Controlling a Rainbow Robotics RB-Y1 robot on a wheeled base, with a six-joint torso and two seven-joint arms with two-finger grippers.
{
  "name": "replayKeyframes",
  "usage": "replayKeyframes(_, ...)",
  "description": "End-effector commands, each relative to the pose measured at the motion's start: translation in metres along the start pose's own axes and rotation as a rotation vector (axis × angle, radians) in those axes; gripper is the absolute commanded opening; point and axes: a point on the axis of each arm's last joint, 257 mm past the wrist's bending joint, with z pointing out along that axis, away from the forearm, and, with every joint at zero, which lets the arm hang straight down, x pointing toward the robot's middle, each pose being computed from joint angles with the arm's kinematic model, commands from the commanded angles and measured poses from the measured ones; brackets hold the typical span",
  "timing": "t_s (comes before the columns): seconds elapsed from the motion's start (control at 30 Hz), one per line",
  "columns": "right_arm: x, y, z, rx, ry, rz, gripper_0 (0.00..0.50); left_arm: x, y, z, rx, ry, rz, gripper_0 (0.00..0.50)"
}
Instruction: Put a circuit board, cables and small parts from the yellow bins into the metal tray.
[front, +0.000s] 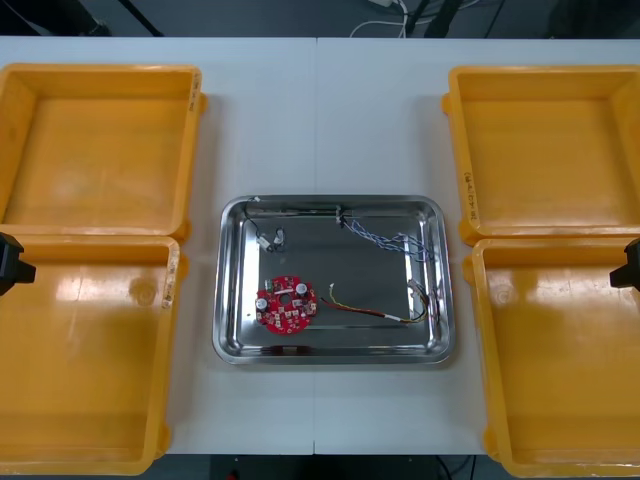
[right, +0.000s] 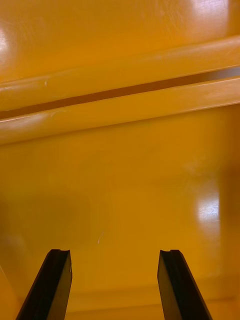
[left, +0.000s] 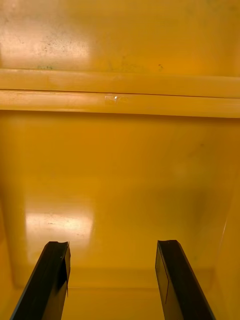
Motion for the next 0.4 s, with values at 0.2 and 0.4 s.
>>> replayKeyframes(0.2,-0.0027,0.001,-0.0083,-0.007,-0.02,-0.055,0.5,-0.0046,0.0067,-0.017,-0.011,-0.04,0.078,0.5)
replayKeyframes(0.4,-0.0027,0.001,-0.0083,-0.007,-0.02,-0.055,0.5,-0.001,0.0061,-0.0182,-0.012,-0.028,0.081,0.5)
